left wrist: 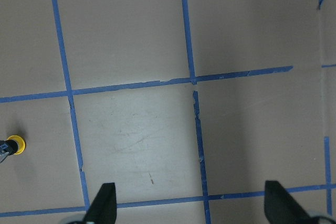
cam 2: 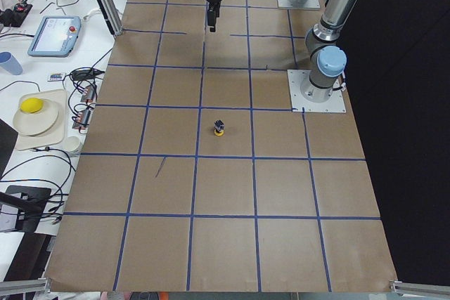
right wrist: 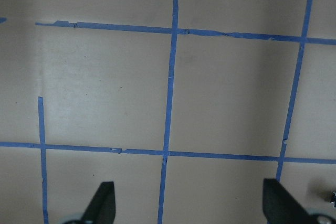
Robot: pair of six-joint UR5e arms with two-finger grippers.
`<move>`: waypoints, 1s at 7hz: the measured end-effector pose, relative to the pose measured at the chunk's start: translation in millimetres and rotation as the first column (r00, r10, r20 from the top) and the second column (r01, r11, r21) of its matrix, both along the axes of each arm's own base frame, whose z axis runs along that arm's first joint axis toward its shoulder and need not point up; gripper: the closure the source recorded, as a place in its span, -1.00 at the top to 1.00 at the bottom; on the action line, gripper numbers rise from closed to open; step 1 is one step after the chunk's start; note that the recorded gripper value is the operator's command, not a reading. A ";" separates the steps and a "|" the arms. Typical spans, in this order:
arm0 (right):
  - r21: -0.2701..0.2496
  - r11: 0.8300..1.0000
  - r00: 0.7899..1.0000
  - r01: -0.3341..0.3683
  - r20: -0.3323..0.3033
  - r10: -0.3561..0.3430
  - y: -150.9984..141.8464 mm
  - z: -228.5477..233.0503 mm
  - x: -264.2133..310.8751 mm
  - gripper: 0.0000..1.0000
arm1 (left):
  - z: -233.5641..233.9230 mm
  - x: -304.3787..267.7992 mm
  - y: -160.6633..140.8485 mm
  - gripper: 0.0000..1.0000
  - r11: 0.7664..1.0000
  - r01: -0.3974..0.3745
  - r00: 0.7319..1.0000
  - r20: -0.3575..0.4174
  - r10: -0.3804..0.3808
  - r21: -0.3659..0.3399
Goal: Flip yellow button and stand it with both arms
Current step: 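Move the left gripper down toward the yellow button lying on its side, then close the left gripper on the yellow button's body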
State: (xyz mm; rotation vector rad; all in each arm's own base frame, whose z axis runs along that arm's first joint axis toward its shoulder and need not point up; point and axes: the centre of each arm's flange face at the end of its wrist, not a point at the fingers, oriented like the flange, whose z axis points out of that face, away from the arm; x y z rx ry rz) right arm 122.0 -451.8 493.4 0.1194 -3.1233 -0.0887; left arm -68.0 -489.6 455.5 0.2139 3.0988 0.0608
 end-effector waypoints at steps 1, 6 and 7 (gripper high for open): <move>0.003 1.000 1.000 0.000 0.000 0.000 0.3 -0.3 0.0 1.00 | -22.3 43.2 -0.5 0.90 0.999 0.002 1.000 -0.006 -0.002 0.039; 0.002 1.000 1.000 0.000 0.000 0.000 0.1 -0.3 0.0 1.00 | -102.4 173.4 6.7 0.90 0.959 0.281 0.960 -0.028 -0.280 0.033; 0.000 1.000 1.000 0.001 0.001 -0.001 -0.4 -0.3 0.1 1.00 | -112.0 193.3 3.2 0.90 0.940 0.341 0.940 -0.022 -0.341 0.021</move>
